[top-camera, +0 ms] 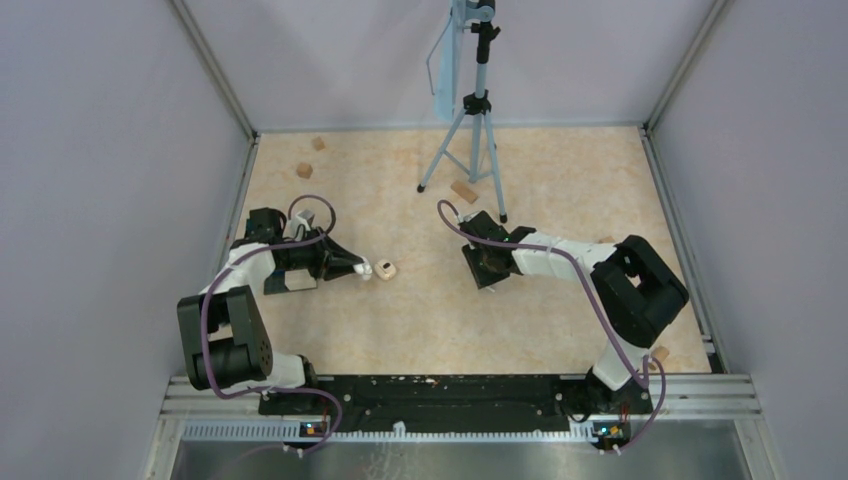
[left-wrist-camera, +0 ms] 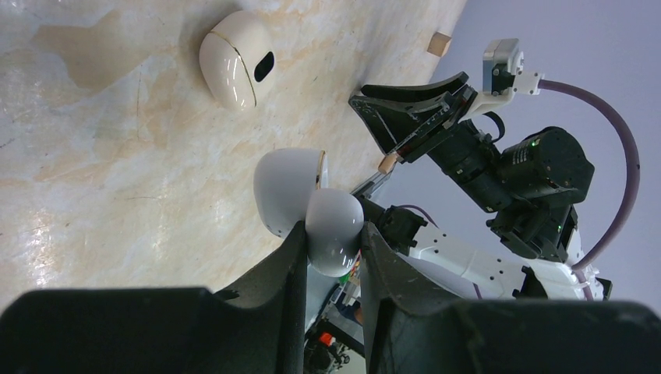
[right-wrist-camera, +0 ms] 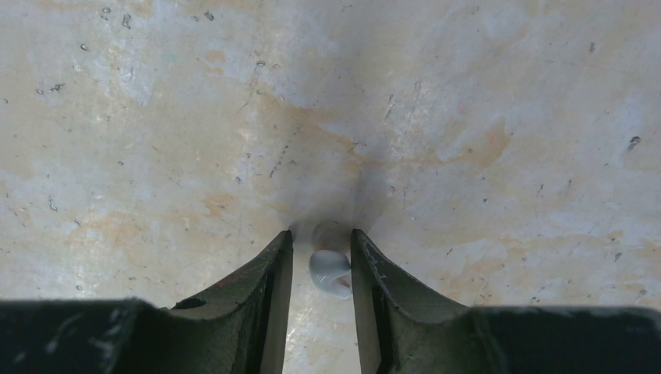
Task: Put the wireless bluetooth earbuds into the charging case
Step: Pick up the right earbud from the center of the board.
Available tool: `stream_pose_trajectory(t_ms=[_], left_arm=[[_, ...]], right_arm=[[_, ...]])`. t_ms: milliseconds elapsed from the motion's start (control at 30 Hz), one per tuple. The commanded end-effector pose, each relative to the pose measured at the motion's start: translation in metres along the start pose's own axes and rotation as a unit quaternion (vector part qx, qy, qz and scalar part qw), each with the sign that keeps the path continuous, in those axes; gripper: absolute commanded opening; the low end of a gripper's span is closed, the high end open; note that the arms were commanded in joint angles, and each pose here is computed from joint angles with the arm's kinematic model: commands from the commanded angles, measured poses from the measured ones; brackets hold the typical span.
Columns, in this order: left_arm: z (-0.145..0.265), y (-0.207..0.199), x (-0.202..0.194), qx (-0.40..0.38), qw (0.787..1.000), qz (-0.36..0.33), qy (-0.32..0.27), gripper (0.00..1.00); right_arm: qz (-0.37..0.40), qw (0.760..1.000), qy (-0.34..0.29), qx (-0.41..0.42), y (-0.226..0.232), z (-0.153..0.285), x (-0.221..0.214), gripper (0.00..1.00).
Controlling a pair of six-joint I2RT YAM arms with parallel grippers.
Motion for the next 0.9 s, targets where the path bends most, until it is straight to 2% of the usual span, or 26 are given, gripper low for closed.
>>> stream_pose_trajectory(t_ms=[0,867], left_arm=[[0.000,-0.003,0.000,-0.009,1.000,-0.021,-0.004,0.00],[-0.001,-0.001,-0.001,-0.009,1.000,-0.019,-0.005,0.00]], right_arm=[[0.014,0.999,0.029,0.005,-0.003,0.002,-0.012,0.34],[0.008,1.000,0.015,-0.024,-0.019,0.008,-0.017,0.34]])
Point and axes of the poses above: each gripper's point midway between its finger pads, its own z axis back along the fingers, its own y axis along the line the jaws close on, x = y × z, the point moved 2 cm from there along z, back along the fingers, and after that the axes turned 3 degrees about -z, right-handed, at the moved point
